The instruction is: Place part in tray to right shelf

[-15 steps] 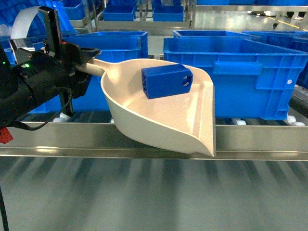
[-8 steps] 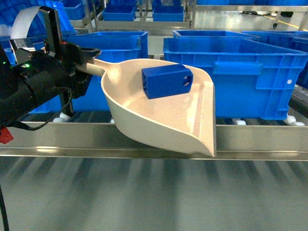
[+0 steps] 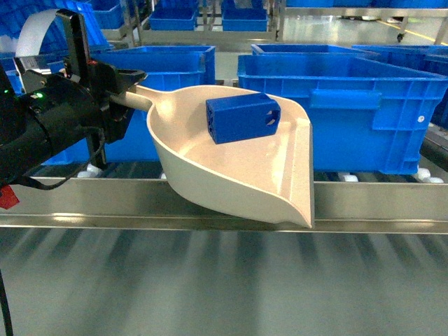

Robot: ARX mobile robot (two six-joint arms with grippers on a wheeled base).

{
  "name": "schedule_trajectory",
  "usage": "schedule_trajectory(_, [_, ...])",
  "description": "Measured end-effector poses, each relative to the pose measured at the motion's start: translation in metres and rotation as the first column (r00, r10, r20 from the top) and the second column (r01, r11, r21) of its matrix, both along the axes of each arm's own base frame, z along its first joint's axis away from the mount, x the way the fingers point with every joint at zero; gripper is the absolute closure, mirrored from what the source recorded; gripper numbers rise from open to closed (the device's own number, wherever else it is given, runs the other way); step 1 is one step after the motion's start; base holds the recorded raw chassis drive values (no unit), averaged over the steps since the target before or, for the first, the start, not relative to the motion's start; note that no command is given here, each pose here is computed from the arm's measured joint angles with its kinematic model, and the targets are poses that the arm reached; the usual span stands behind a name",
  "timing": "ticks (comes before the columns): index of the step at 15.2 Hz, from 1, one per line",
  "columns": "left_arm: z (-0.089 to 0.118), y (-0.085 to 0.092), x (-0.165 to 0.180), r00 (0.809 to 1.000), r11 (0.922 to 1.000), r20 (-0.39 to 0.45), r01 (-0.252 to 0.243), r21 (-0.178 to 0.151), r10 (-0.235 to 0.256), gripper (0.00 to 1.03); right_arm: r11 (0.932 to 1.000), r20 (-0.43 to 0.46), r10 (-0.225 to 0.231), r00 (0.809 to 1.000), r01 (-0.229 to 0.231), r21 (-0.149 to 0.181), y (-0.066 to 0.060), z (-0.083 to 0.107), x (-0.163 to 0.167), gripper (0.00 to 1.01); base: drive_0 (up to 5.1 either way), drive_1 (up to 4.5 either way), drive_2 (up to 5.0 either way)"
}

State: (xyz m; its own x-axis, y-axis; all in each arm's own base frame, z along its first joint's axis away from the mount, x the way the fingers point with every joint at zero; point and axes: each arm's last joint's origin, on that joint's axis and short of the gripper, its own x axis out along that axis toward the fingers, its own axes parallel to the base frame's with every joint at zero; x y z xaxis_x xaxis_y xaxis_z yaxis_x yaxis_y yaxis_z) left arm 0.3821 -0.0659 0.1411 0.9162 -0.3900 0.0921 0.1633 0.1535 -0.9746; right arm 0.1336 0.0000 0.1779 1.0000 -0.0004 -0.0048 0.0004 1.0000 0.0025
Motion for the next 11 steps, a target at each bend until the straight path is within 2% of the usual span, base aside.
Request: schedule_trajectory(11, [0.0, 0.0, 0.0, 1.0, 1.0, 0.0, 0.0, 0.0, 0.0, 0.89, 1.0, 0.0, 0.0, 1.0, 0.0, 0.0, 0.0, 0.0, 0.0, 0.03, 0.0, 0.0, 0.0])
